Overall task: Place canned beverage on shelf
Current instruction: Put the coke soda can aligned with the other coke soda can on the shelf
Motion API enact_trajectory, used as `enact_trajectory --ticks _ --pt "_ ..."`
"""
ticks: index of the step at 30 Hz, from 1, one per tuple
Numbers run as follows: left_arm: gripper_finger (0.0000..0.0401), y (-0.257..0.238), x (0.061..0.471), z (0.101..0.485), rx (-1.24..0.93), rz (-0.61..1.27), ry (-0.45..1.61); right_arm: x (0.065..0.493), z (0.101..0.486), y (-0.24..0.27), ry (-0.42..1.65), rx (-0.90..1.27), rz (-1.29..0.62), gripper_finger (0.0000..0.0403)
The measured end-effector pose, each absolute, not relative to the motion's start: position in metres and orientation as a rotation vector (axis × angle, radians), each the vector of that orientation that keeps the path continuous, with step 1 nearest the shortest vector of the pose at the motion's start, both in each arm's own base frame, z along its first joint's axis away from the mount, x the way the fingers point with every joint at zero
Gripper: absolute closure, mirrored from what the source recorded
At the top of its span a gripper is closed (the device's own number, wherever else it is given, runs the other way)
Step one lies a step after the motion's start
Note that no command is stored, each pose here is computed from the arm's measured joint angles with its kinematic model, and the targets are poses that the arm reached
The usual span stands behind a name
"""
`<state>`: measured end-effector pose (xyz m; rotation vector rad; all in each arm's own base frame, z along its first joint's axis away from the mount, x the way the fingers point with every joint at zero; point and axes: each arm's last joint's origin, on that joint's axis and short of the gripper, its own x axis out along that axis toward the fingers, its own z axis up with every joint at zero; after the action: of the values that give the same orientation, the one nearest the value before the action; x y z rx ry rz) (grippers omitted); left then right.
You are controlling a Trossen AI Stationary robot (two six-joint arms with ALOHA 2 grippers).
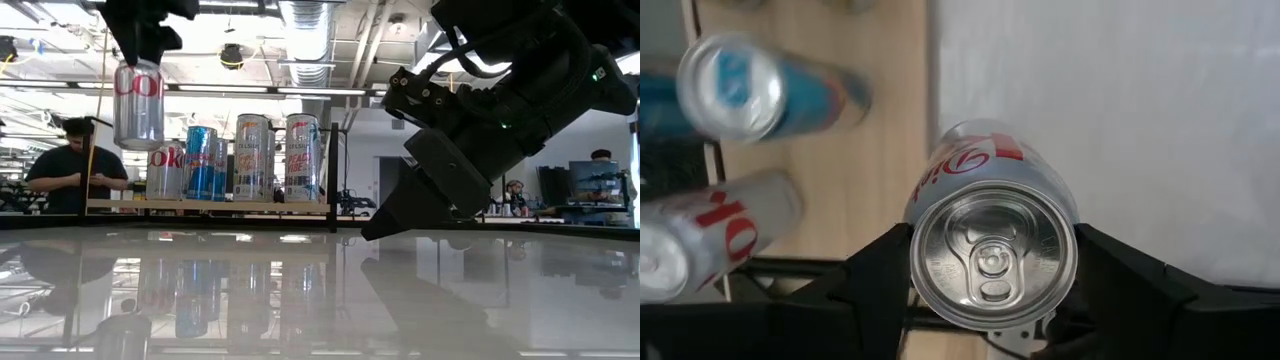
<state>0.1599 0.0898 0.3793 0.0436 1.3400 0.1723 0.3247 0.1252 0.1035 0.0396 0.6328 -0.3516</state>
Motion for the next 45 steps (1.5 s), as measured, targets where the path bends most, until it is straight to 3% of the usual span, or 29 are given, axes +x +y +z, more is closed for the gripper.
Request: enact_trajectory --ticks 8,16,24,35,45 --pt "0.0173 0.125 0.137 0.376 0.056 0.182 1.346 0.331 0.103 0.107 0.656 -0.057 -0.365 0.0376" --pt "0.0173 0.155 0.119 0.344 0.043 0.207 1.403 0.338 0.102 0.085 0.698 -0.030 -0.330 0.0376" --pt "0.0173 0.169 0.118 0.342 0.132 0.227 1.355 0.340 0.103 0.079 0.699 -0.021 -0.343 0.0376" --pt "0.0173 0.196 0.134 0.314 0.032 0.168 1.451 0.339 0.102 0.077 0.716 -0.043 -0.342 0.0376" --pt "0.0173 0.202 0.137 0.308 0.071 0.128 1.497 0.339 0.102 0.077 0.723 -0.050 -0.340 0.0376"
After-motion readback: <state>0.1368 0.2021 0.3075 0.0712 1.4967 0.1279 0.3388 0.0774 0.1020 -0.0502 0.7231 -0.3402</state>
